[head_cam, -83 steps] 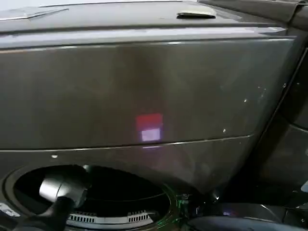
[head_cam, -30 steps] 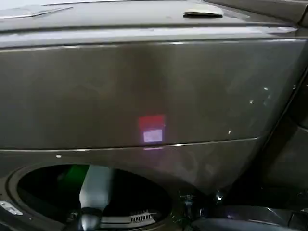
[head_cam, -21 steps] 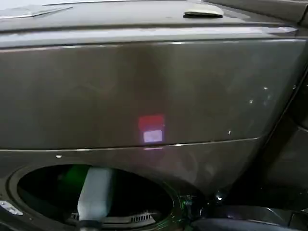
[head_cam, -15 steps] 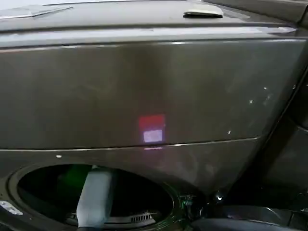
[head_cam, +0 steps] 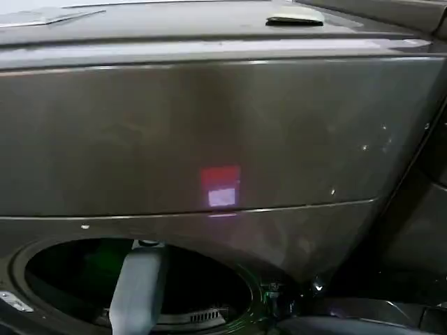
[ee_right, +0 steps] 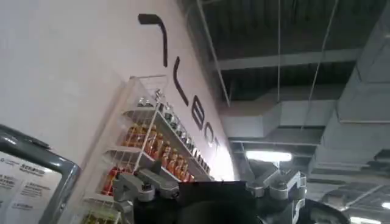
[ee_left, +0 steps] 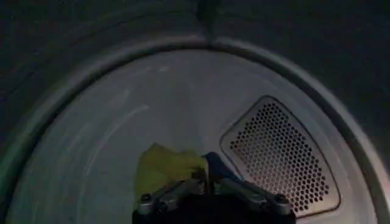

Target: Grasp the clothes from the dryer.

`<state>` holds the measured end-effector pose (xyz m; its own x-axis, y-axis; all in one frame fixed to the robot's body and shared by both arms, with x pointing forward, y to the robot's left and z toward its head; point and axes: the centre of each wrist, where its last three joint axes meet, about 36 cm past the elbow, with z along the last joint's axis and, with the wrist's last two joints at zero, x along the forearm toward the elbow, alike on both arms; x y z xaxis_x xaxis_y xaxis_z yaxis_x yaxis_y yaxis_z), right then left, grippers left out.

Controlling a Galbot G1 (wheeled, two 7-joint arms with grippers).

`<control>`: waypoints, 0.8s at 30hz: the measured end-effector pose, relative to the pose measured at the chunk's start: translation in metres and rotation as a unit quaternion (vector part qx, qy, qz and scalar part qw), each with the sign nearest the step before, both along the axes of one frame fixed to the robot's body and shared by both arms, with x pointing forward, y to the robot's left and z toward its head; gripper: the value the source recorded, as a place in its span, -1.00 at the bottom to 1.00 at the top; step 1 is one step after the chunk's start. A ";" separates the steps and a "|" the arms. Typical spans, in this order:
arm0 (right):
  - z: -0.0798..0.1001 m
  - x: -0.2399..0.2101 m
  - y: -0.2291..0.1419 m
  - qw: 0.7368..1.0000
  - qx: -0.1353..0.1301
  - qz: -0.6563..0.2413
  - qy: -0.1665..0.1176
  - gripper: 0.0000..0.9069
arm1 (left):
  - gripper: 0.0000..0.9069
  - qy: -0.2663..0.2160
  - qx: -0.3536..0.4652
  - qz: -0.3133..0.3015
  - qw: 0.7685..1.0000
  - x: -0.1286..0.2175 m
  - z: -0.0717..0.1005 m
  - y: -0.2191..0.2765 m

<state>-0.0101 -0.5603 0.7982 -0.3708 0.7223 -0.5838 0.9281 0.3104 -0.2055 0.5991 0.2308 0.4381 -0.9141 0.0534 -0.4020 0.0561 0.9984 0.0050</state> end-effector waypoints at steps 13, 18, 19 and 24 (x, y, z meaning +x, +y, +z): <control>0.002 -0.003 0.002 1.000 -0.003 -0.002 -0.001 1.00 | -1.00 -0.005 -0.001 -0.005 1.000 -0.002 0.000 -0.009; 0.002 -0.001 0.001 1.000 -0.003 0.002 -0.001 1.00 | -1.00 -0.006 0.000 -0.005 1.000 -0.003 0.001 -0.009; 0.002 0.000 0.001 1.000 -0.004 0.002 -0.001 1.00 | -1.00 -0.006 0.000 -0.005 1.000 -0.003 0.000 -0.009; 0.004 0.000 0.001 1.000 -0.004 0.003 0.000 1.00 | -1.00 -0.006 0.000 -0.005 1.000 -0.003 0.000 -0.010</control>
<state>-0.0104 -0.5592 0.8018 -0.3755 0.7155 -0.5891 0.9261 0.3149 -0.2078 0.5959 0.2213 0.4379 -0.9090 0.0625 -0.4121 0.0663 0.9978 0.0052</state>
